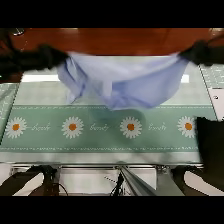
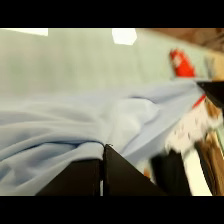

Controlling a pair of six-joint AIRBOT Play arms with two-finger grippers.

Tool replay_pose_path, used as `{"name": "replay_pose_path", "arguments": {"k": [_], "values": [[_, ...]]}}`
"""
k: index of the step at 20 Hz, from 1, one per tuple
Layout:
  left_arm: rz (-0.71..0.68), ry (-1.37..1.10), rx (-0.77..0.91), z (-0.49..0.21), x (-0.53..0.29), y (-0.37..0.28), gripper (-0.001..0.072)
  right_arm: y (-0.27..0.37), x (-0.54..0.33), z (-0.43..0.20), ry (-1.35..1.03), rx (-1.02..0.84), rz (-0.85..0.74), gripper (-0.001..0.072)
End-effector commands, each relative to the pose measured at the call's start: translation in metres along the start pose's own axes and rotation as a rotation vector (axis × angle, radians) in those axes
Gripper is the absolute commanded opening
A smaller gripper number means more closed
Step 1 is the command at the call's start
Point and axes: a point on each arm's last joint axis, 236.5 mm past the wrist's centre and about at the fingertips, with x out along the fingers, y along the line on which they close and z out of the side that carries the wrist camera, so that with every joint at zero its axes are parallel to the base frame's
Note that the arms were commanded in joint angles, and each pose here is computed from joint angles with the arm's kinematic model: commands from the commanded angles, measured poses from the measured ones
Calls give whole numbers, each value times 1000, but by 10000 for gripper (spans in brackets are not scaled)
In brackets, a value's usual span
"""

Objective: Fold the shirts.

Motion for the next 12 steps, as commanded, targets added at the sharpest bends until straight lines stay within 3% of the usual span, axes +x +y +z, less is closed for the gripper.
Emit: {"name": "replay_pose_path", "arguments": {"k": [1,5,9,12], "values": [[-72,-272,274,102,-82,-117,21,95,-110,70,-224,-280,-57,16],[-84,-502,546,127,-176,-225,20,178,-222,64,-460,-485,-100,16],[116,-647,729,104,-246,-265,20,210,-302,25,-611,-596,-221,16],[284,-574,813,63,-263,-259,21,224,-344,3,-708,-638,-288,16]]}}
